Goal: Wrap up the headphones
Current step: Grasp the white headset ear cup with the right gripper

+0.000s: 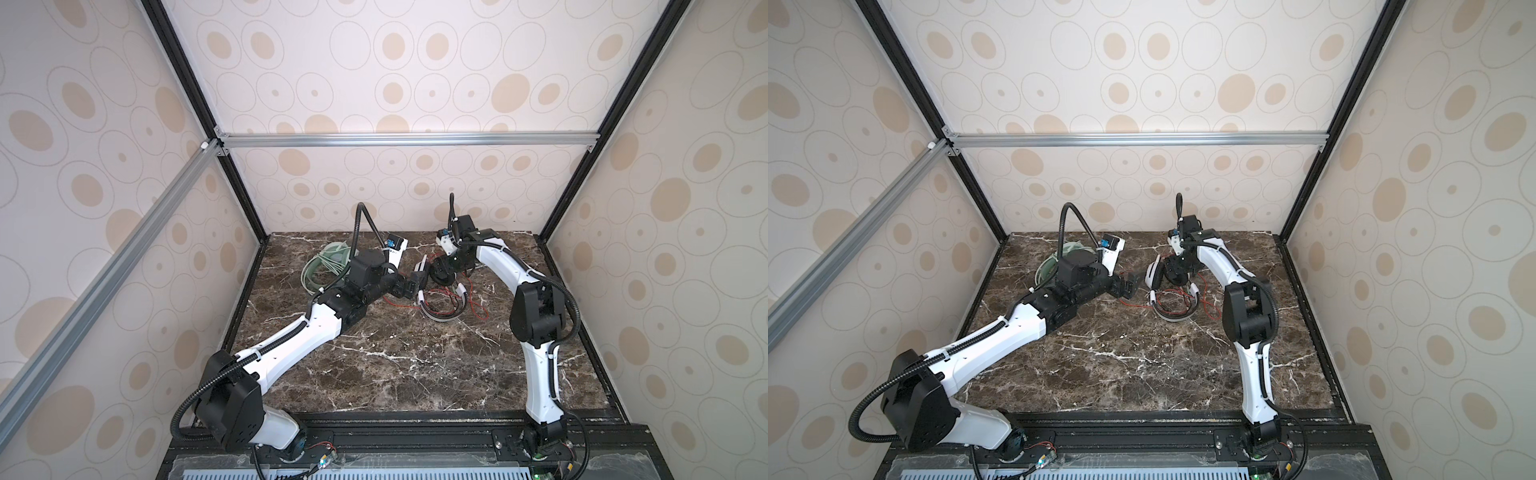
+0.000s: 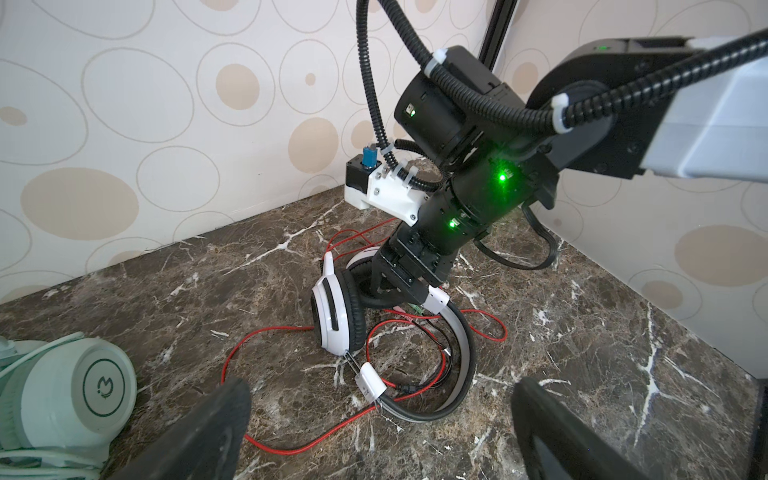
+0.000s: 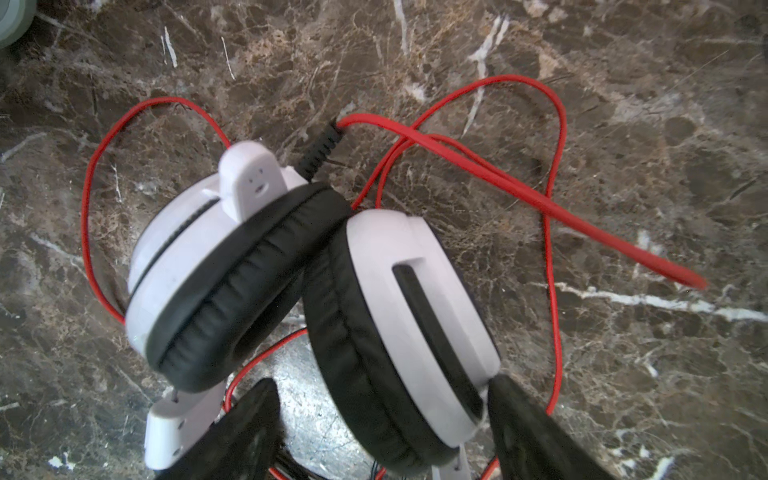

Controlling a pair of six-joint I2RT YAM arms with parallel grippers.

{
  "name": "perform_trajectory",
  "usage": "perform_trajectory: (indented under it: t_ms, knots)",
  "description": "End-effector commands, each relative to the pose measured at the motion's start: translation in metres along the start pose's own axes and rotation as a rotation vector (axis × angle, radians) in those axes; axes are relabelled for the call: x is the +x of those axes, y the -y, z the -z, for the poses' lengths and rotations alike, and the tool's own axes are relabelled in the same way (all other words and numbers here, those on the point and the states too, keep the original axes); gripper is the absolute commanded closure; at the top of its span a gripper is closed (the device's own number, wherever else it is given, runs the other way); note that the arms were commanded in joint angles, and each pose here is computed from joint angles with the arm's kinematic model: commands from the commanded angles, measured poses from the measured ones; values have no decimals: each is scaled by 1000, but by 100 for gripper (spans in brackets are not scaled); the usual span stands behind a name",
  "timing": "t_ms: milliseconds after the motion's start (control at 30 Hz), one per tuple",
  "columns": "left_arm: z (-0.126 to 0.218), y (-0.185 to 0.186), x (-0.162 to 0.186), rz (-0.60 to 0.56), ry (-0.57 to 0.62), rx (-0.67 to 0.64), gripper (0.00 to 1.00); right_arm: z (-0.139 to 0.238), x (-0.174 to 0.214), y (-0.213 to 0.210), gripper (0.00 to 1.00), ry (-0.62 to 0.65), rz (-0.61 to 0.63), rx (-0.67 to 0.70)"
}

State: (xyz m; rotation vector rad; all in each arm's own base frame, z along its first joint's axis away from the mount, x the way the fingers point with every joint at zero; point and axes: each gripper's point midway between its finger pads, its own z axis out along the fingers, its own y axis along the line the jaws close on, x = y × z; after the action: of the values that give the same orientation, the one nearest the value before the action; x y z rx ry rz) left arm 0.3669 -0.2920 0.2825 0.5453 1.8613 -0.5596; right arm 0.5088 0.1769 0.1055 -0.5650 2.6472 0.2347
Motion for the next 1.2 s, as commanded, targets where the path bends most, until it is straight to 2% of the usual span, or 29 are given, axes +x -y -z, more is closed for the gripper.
perform_trajectory:
  t_ms: [0,233,500,700,867,1167]
  knots:
    - [10,6,-22,-7,52,26,2,-7,-4,5,18,-4,42,25]
    - [7,6,-19,-6,43,26,2,-21,-15,4,17,-24,82,-1]
    - [7,3,-19,8,45,10,2,-32,-5,-8,20,-43,88,-75]
    - [3,5,-15,13,36,24,2,-40,0,-8,20,-46,86,-73]
    - [-1,2,-11,6,9,5,2,-29,-9,-4,43,-8,50,-39]
    - [0,-9,-7,-45,-13,-122,2,47,-29,-1,76,236,-111,33]
